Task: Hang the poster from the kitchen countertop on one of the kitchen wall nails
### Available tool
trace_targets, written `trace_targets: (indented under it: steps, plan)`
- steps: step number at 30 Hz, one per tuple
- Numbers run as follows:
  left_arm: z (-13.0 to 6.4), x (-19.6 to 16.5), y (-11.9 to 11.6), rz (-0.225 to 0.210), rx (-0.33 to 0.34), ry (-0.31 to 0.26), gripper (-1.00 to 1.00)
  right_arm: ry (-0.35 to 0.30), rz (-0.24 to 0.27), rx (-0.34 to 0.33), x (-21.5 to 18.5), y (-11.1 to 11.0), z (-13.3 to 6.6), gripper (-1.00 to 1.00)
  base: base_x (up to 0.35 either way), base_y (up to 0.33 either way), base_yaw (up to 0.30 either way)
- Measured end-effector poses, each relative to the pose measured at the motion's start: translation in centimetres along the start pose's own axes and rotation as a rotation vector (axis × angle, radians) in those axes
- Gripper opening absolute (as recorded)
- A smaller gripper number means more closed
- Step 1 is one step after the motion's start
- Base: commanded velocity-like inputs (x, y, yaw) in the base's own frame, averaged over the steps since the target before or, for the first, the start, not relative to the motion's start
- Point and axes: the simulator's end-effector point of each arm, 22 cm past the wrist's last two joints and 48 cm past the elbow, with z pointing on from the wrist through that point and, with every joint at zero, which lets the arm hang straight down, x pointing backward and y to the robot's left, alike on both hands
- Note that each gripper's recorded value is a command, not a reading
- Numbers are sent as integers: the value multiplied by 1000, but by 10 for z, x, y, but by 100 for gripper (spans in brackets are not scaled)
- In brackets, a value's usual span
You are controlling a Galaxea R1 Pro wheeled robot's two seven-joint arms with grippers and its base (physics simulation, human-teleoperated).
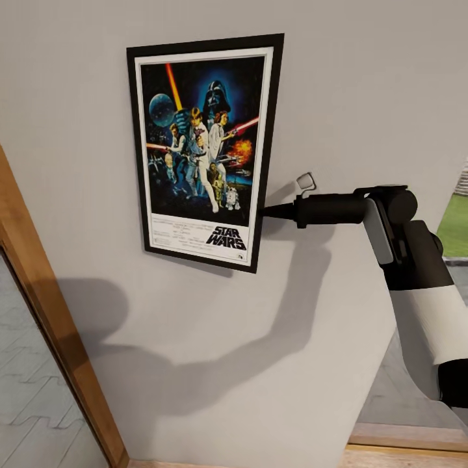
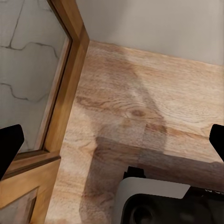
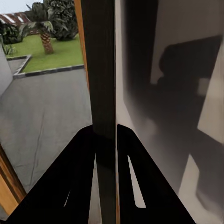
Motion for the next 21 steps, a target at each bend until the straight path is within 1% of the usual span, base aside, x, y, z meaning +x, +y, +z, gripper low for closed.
trace_targets:
  steps: [10, 13, 21]
  plan:
    - [0, 0, 0, 0, -1, 0, 100, 6, -10, 3, 5, 0, 1, -100, 0, 0, 0]
    - [0, 0, 0, 0, -1, 1, 100, 5, -24, -2, 3, 5, 1, -100, 0, 0, 0]
    - [0, 0, 0, 0, -1, 1, 100, 5, -34, -7, 4, 9, 2, -100, 0, 0, 0]
